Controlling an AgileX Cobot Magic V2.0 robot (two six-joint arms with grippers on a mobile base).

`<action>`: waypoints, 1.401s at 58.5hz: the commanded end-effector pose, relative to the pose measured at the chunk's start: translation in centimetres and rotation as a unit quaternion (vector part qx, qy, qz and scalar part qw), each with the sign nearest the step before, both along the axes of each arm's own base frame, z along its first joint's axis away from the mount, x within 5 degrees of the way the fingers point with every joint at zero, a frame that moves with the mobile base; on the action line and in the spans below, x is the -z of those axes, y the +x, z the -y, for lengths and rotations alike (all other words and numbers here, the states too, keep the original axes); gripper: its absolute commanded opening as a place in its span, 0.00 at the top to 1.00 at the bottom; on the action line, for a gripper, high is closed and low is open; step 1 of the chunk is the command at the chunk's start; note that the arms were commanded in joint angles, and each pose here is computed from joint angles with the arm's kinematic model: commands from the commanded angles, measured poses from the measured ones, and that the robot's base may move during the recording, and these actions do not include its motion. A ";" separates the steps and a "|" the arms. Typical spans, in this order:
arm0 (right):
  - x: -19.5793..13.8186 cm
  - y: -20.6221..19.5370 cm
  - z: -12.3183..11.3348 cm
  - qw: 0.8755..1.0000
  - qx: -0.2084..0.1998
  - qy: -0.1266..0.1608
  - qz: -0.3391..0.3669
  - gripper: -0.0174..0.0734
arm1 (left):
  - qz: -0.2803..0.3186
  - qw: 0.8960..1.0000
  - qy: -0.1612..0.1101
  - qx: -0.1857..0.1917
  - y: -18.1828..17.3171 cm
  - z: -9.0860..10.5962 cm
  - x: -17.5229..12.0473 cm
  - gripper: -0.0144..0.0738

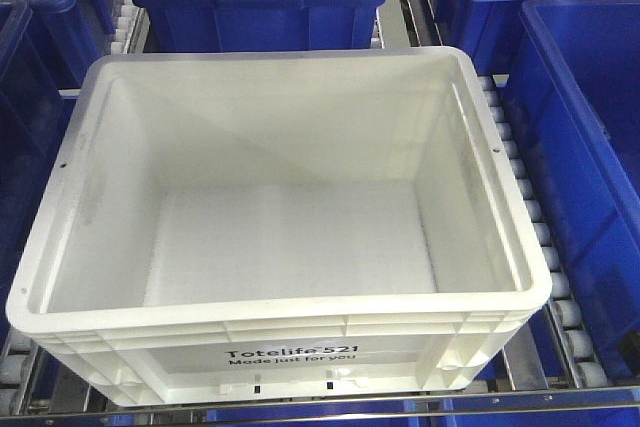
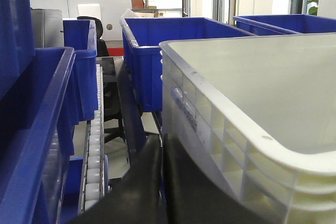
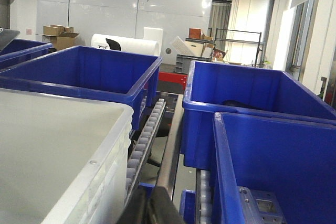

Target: Move bin from left to right shelf

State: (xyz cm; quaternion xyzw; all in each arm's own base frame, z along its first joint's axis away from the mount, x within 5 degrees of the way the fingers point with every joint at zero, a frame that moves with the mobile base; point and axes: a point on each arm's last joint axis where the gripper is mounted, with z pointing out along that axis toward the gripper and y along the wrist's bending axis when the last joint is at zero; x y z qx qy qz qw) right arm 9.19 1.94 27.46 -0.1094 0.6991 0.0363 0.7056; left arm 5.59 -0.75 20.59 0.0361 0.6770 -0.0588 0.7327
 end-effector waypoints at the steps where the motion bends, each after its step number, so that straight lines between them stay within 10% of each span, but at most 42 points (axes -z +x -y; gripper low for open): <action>1: -1.6 0.1 0.3 0.999 0.016 0.001 0.045 0.82 | 0.036 0.999 -0.012 -0.003 -0.1 -0.1 -0.1 0.84; 82: 7.0 -3.7 0.8 0.997 -0.002 -0.010 0.072 0.82 | 0.033 0.999 -0.012 -0.002 -0.1 -0.1 -0.1 0.84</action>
